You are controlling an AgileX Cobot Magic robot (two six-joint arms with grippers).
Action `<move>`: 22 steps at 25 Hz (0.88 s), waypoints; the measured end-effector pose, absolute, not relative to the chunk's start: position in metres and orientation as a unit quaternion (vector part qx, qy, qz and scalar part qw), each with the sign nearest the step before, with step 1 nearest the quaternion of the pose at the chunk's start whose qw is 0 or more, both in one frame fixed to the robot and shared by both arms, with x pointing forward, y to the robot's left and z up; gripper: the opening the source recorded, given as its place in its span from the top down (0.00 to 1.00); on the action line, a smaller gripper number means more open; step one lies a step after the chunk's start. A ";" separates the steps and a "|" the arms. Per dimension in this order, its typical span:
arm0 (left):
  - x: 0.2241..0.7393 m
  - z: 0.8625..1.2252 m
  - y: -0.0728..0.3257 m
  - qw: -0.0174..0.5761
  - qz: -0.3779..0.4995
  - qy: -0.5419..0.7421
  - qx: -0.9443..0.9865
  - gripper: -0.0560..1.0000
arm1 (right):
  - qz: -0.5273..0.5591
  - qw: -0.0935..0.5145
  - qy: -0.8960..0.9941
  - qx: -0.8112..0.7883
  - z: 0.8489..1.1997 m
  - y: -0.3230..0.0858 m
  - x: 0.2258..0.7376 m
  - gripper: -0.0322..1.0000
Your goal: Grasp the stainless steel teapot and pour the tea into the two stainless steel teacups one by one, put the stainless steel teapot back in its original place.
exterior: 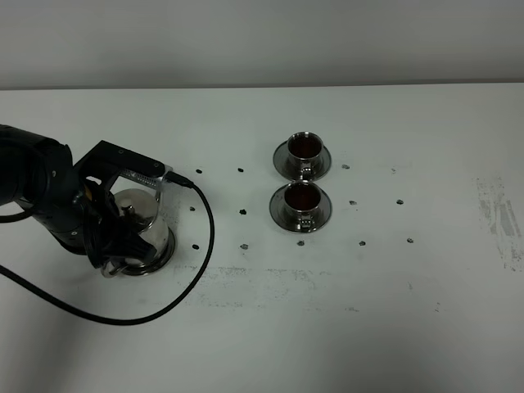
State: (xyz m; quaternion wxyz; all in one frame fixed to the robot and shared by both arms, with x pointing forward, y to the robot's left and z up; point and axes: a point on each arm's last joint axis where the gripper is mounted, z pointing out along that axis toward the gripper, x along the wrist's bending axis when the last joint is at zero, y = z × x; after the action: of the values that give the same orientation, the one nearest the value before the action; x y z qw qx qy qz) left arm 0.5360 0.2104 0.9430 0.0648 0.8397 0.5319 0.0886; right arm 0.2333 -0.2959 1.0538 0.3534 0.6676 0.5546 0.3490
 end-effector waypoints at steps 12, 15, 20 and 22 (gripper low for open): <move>0.537 0.938 0.211 0.055 0.088 0.527 0.843 0.75 | 0.349 0.353 0.555 0.668 1.054 -0.296 0.233 0.70; 0.537 0.938 0.211 0.055 0.088 0.527 0.844 0.75 | 0.349 0.353 0.555 0.668 1.054 -0.296 0.233 0.70; 0.537 0.938 0.211 0.052 0.090 0.506 0.857 0.75 | 0.349 0.353 0.555 0.668 1.054 -0.296 0.233 0.70; 0.537 0.938 0.211 0.050 0.089 0.493 0.864 0.75 | 0.349 0.353 0.555 0.668 1.054 -0.296 0.233 0.70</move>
State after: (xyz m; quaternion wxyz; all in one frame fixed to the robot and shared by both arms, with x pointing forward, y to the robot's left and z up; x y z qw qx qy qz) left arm 0.5368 0.2110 0.9378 0.0505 0.8641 0.4929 0.0888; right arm 0.2333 -0.2959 1.0538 0.3534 0.6676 0.5546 0.3490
